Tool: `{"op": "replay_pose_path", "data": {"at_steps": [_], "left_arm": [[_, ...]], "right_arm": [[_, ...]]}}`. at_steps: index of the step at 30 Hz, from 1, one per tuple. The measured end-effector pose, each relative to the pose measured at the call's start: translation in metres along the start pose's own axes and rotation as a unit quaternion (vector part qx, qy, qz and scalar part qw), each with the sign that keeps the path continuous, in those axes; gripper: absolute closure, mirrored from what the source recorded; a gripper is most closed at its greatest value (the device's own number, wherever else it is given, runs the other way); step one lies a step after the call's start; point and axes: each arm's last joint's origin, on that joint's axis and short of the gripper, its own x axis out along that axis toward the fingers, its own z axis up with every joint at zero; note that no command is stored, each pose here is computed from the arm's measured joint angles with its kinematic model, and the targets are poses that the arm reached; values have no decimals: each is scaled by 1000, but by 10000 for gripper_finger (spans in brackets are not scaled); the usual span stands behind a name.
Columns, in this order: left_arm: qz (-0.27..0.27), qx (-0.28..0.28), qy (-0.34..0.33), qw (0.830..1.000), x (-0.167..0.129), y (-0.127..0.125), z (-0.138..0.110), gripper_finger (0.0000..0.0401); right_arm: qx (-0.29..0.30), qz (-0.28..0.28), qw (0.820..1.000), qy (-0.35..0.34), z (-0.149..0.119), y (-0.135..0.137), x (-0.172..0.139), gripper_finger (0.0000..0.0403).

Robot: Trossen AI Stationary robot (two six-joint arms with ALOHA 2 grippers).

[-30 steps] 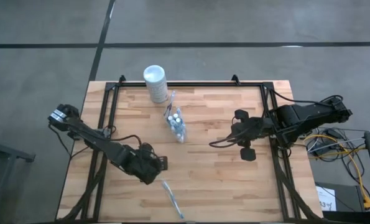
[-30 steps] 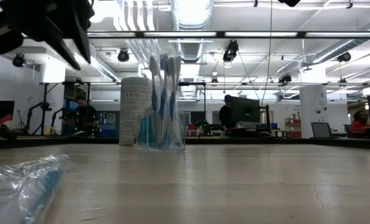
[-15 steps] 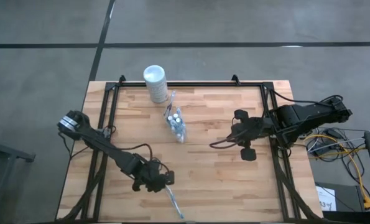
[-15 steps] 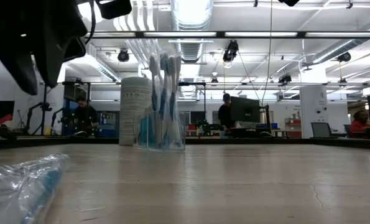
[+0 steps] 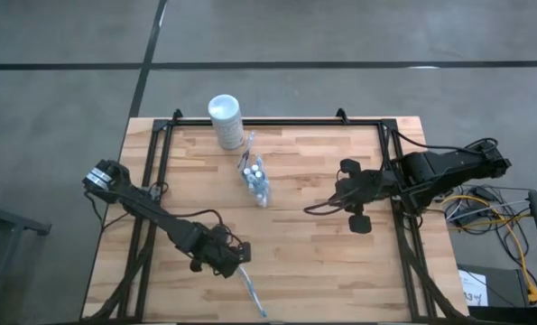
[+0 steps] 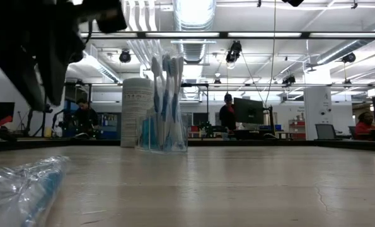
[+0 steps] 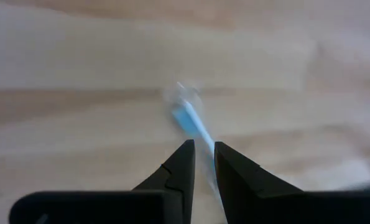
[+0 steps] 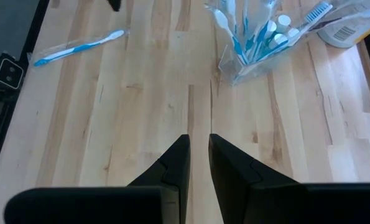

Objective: Pick & Place toothbrushing station
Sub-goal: Put the blue toothbrush into the right of the transparent organizer

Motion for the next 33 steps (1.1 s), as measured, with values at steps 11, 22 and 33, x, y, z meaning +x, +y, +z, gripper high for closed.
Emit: {"op": "replay_pose_path", "data": {"at_steps": [11,22,33], "left_arm": [[15,-13,-22,1000,-4,4,5,336],[22,-13,-28,999,-4,4,6,336],[24,1,-26,999,-4,5,6,336]], "right_arm": [[0,0,1000,0,0,0,0,349],[1,0,1000,-1,0,0,0,349],[0,0,1000,0,0,0,0,349]]}}
